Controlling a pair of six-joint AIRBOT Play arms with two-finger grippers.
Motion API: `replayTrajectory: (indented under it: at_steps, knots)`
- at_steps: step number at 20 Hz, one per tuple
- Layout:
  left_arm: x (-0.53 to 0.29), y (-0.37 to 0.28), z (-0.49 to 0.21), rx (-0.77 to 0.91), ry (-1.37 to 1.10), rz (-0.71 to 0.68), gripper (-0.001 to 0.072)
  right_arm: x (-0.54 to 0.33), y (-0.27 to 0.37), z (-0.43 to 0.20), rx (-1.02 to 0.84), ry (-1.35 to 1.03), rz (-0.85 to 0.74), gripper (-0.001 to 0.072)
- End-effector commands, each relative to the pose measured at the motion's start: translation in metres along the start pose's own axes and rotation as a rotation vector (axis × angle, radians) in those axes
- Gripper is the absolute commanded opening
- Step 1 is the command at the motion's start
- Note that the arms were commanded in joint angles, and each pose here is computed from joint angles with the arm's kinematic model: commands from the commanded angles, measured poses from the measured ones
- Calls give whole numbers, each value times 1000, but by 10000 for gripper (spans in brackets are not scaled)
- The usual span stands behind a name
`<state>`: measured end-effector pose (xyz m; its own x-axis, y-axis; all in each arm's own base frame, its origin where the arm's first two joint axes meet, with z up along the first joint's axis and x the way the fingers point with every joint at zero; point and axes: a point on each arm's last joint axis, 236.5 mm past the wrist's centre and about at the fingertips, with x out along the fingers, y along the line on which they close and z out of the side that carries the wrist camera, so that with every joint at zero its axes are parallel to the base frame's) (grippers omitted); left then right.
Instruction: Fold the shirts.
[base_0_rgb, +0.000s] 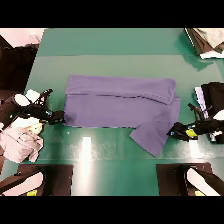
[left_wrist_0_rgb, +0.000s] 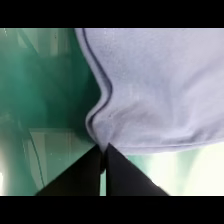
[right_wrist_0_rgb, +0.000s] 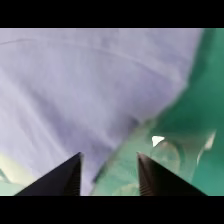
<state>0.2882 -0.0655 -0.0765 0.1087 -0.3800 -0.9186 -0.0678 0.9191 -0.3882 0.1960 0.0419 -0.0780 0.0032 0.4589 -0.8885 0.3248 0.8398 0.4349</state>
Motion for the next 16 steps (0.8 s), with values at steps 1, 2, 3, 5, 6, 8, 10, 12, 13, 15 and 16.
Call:
replayTrajectory:
  at_steps: [1,2,3,5,6,8,10,12,13,15,16]
  knots:
    - [0,0,1,2,-3,1,20,15,6,8,-3,-54,2,361]
    - [0,0,1,2,-3,1,20,16,6,9,-8,-60,-1,309]
    - [0,0,1,2,-3,1,20,15,5,10,-8,-66,-2,241]
    - [0,0,1,2,-3,2,20,15,5,13,-7,-76,-5,132]
    - [0,0,1,2,-2,2,20,15,4,13,-9,-78,-5,50]
    - [-1,2,0,8,4,9,20,15,5,13,-14,-78,-6,19]
    - [-10,7,0,40,14,46,19,6,2,11,-48,-55,-34,18]
    - [-32,11,4,92,-26,103,19,-16,-4,8,-110,-46,-105,18]
    - [-43,11,0,112,-38,122,18,-29,-4,6,-139,-54,-136,17]
    - [-61,7,-20,144,-16,136,19,-56,-6,-5,-187,-66,-195,17]
    - [-67,4,-34,149,-1,132,19,-65,-7,-16,-202,-61,-215,18]
